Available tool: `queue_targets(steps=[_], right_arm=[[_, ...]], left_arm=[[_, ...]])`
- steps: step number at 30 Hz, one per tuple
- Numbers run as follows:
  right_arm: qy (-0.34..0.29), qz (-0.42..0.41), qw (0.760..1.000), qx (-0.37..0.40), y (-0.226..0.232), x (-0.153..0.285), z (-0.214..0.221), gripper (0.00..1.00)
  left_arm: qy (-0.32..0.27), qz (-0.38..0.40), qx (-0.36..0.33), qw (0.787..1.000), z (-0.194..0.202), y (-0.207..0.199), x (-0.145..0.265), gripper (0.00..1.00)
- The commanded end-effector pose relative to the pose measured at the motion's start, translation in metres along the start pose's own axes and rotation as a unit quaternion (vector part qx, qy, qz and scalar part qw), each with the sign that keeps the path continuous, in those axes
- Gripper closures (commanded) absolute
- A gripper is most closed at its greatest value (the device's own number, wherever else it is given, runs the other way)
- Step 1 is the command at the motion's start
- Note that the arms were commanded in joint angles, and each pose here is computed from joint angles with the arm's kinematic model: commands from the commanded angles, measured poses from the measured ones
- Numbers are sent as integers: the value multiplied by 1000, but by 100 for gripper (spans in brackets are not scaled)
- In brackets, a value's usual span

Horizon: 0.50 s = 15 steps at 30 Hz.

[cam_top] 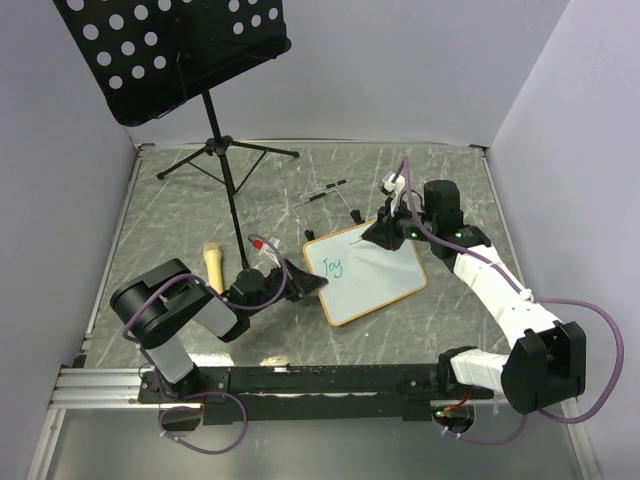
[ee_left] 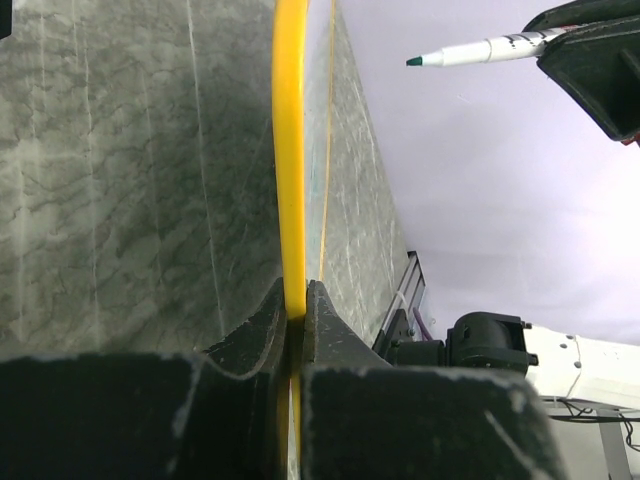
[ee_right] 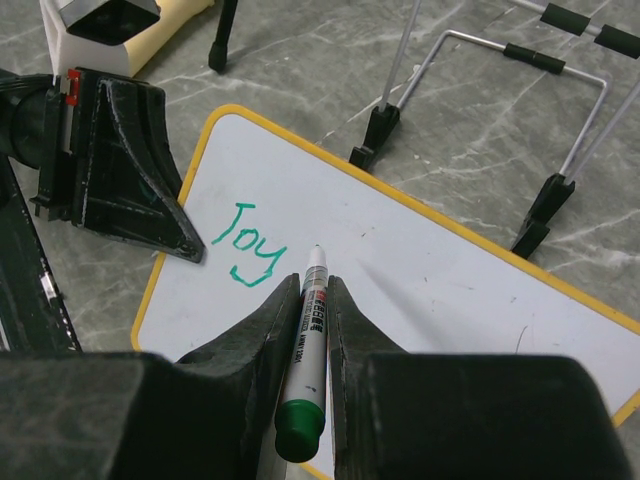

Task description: Write a sentence on the whiteboard

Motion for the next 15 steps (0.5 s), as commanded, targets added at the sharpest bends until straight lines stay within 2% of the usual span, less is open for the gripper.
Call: queue_targets(steps=[1, 15], right_arm=[[-28, -13, 999, 24, 4, 2, -13, 100], [-29, -19, 999, 26, 6, 2, -13, 100]], left_arm=[[-104, 173, -56, 978, -49, -84, 10, 99], [-106, 166, -55, 979, -52, -85, 10, 99]])
Point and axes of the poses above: each gripper's point midway between its finger pads, its own x axis back along the fingers, its own y axis along the line the jaws close on, z = x × y, the point moved 1 cm from there along x, back along the fingers, and after that the axes turned 9 degrees about -x, right-handed, at the moved point
